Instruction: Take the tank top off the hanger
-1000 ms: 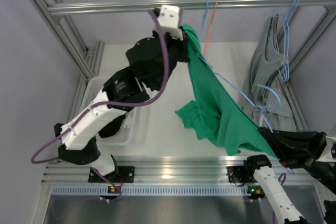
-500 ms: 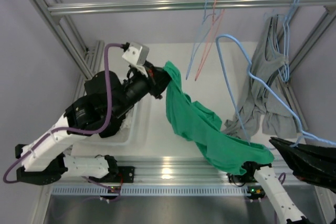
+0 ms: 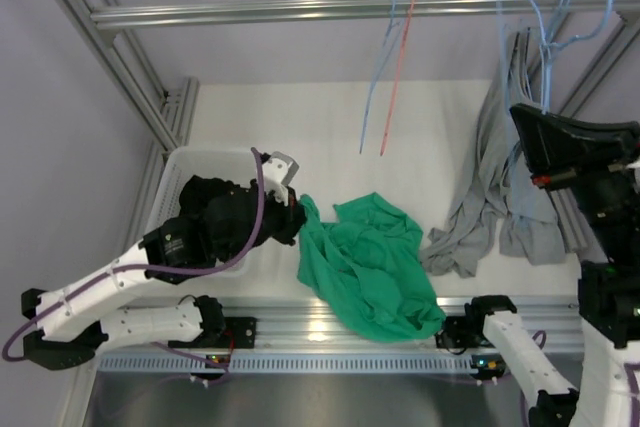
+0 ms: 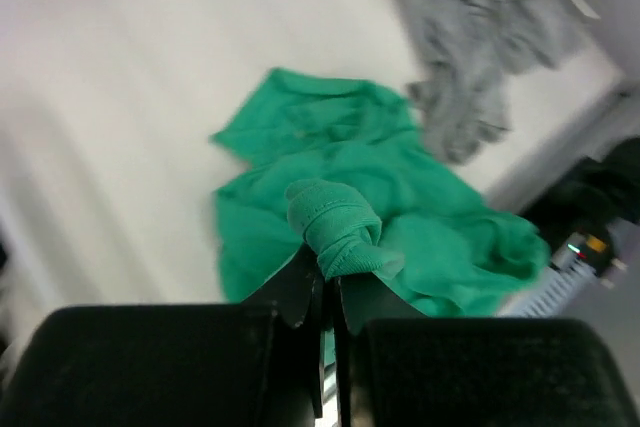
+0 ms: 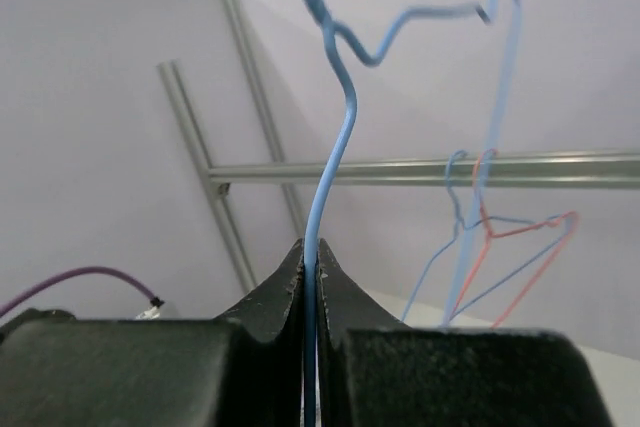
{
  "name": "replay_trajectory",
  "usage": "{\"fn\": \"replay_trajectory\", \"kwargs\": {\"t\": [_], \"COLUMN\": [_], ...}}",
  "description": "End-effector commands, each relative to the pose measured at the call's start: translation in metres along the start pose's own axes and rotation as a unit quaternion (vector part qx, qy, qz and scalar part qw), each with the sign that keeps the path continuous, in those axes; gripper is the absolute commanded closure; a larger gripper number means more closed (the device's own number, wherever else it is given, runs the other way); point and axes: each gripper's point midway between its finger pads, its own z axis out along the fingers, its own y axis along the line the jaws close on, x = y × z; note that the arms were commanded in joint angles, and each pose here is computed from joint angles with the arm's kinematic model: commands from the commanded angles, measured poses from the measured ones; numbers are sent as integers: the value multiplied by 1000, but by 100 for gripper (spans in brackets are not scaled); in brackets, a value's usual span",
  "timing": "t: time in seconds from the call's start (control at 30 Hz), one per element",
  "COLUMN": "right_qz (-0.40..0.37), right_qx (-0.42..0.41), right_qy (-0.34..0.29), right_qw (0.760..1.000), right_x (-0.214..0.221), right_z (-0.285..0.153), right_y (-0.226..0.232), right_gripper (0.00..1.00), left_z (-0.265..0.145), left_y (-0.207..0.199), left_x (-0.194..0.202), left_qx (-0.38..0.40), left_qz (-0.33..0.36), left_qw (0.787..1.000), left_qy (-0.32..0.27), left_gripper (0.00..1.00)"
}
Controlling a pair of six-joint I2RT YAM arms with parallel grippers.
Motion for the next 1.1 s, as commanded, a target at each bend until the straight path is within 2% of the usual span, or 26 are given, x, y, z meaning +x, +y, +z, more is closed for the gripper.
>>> {"fn": "replay_trajectory", "kwargs": {"t": [0.0,0.03,0.07,0.1,0.2,0.23,0.37,0.47,0.63,0.9,1.07], "right_qz": [-78,-101,-92,-93,-91,-92,-72,-51,-60,-67,-46], "right_qx": [120,131,157,168,189,194,188,160,141,156,132], "right_qy": [36,59,109,134,177,175,204,197,153,92,91], "right_qw": [989,984,977,972,961,961,958,966,976,981,986], "right_x": [-11,-4,19,31,65,67,94,105,93,81,89], "right_z": [-37,-43,-56,-62,-80,-85,-81,-64,-33,13,52], "right_y": [-15,-21,-32,-40,-57,-57,-71,-75,-85,-123,-142], "right_gripper": [100,100,100,100,100,100,100,100,100,100,100], "left_z": [-36,-38,-39,-40,-40,-40,-43,-40,-38,-39,-32], "left_y": [95,108,112,115,121,124,130,129,129,126,123], "left_x": [-7,0,3,5,10,12,12,15,24,30,39], "left_qx": [-255,-287,-297,-305,-319,-326,-337,-334,-328,-309,-300], "left_qz": [-50,-50,-48,-47,-46,-43,-38,-34,-26,-34,-31], "left_qw": [963,954,951,948,944,942,938,940,943,949,953], "left_qy": [-71,-76,-75,-75,-74,-74,-75,-68,-55,-52,-35], "left_gripper": [100,100,100,100,100,100,100,100,100,100,100]}}
